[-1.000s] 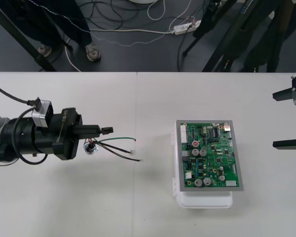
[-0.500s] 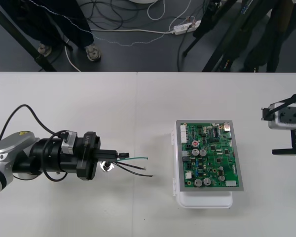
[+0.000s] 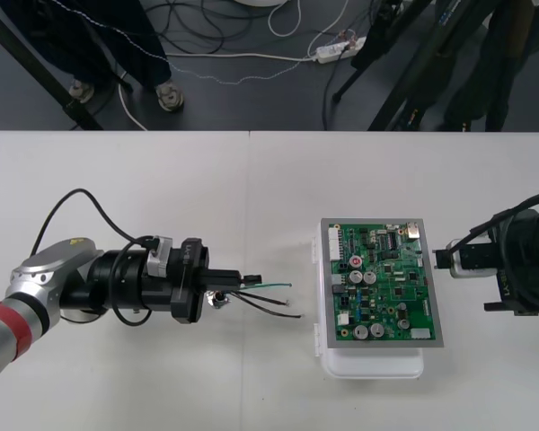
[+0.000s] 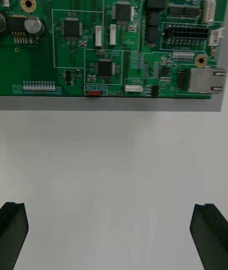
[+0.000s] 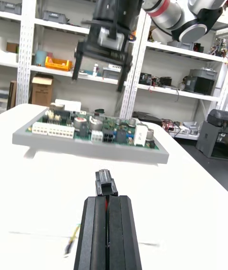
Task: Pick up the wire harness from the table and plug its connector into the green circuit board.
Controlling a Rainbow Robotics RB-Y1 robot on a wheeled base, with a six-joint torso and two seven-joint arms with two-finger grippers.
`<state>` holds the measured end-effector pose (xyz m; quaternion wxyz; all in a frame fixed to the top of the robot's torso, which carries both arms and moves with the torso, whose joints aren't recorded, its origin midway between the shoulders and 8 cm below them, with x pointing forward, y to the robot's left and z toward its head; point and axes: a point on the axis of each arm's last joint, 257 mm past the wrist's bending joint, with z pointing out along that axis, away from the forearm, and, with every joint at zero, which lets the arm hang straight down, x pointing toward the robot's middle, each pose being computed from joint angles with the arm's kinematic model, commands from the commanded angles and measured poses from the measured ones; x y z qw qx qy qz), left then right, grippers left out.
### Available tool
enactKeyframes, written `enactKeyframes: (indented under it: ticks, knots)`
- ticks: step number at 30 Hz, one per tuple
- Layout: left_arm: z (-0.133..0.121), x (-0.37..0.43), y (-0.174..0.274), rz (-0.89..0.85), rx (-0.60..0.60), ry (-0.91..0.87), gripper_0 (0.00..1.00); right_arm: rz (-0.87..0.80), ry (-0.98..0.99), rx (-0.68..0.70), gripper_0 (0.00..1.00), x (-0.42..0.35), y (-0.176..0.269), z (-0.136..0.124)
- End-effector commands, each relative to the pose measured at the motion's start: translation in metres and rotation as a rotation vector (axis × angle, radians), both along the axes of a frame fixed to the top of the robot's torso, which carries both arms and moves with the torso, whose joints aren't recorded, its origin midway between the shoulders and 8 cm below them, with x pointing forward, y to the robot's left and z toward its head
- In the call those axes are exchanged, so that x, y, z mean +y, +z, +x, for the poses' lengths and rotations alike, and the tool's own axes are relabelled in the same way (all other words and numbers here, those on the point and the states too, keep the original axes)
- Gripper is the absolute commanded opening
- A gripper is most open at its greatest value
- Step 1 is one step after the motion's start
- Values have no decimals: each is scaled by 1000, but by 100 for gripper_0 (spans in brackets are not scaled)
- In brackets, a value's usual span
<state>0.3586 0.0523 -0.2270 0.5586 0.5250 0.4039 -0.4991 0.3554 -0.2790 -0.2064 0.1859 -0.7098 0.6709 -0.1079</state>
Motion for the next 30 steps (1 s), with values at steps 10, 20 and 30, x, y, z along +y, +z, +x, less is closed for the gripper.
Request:
enactKeyframes:
  ticks: [10,20,30]
  knots:
    - [3,-25,27,51,-143,-83,0,-88,48,21,100,-5,-16,17]
    - [2,-37,29,120,-72,-81,0,-92,31,14,100,1,-29,33]
    - [6,-50,26,157,-51,-39,0,-68,23,37,100,12,-46,36]
